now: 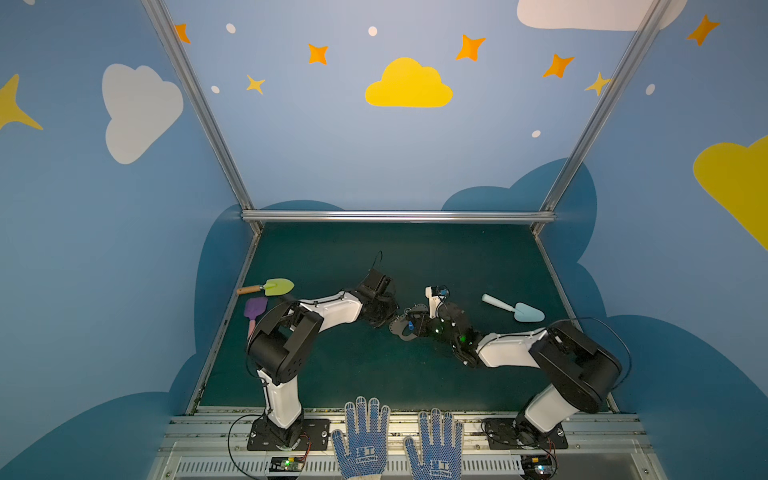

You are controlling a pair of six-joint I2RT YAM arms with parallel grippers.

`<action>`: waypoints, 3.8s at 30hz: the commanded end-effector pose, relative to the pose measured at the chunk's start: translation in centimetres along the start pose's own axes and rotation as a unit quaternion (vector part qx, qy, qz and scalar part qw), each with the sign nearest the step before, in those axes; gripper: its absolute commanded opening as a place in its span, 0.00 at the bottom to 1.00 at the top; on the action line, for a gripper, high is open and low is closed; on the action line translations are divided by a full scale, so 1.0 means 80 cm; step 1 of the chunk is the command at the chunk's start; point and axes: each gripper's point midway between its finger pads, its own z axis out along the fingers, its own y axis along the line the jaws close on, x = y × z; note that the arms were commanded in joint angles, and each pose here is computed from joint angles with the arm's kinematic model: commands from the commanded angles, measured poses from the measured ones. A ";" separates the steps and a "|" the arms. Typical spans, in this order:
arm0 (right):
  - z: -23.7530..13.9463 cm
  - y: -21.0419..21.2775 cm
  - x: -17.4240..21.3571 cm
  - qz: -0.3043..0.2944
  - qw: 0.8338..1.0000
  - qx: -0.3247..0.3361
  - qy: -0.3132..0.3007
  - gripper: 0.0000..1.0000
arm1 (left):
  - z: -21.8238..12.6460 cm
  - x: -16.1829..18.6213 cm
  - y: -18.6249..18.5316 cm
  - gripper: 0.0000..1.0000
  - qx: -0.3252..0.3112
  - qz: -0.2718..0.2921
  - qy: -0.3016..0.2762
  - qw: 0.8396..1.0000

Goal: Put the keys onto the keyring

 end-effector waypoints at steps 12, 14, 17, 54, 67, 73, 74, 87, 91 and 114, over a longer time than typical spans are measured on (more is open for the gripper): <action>-0.003 -0.001 0.033 0.032 0.997 -0.011 0.070 0.00 | -0.017 -0.004 -0.016 0.04 0.032 0.001 -0.008 0.999; 0.006 -0.008 0.029 0.040 0.997 -0.011 0.061 0.00 | -0.018 -0.003 -0.016 0.04 0.035 0.000 -0.007 0.999; 0.020 -0.014 0.025 0.038 0.998 -0.003 0.055 0.00 | -0.019 -0.002 -0.016 0.04 0.037 -0.002 -0.006 0.999; 0.025 -0.038 -0.014 0.081 0.995 0.014 -0.060 0.00 | -0.002 0.002 0.001 0.04 0.025 -0.029 0.006 0.999; 0.048 -0.031 0.002 0.086 0.996 -0.009 -0.025 0.00 | -0.007 0.002 -0.008 0.04 0.043 -0.028 0.004 0.999; 0.052 -0.034 0.011 0.095 0.995 -0.012 -0.014 0.00 | -0.010 -0.001 -0.010 0.04 0.053 -0.029 0.001 0.998; 0.053 -0.034 0.012 0.095 0.995 -0.012 -0.012 0.00 | -0.010 0.000 -0.010 0.04 0.053 -0.030 0.002 0.998; 0.057 -0.043 0.022 0.105 0.994 0.007 -0.001 0.00 | -0.015 -0.001 -0.018 0.04 0.075 -0.039 -0.001 0.996; 0.059 -0.044 0.027 0.095 0.995 0.020 0.011 0.00 | -0.018 -0.002 -0.021 0.04 0.081 -0.041 -0.003 0.996; 0.056 -0.050 0.067 0.067 0.994 0.046 0.067 0.00 | -0.030 -0.018 -0.022 0.04 0.114 -0.087 -0.017 0.989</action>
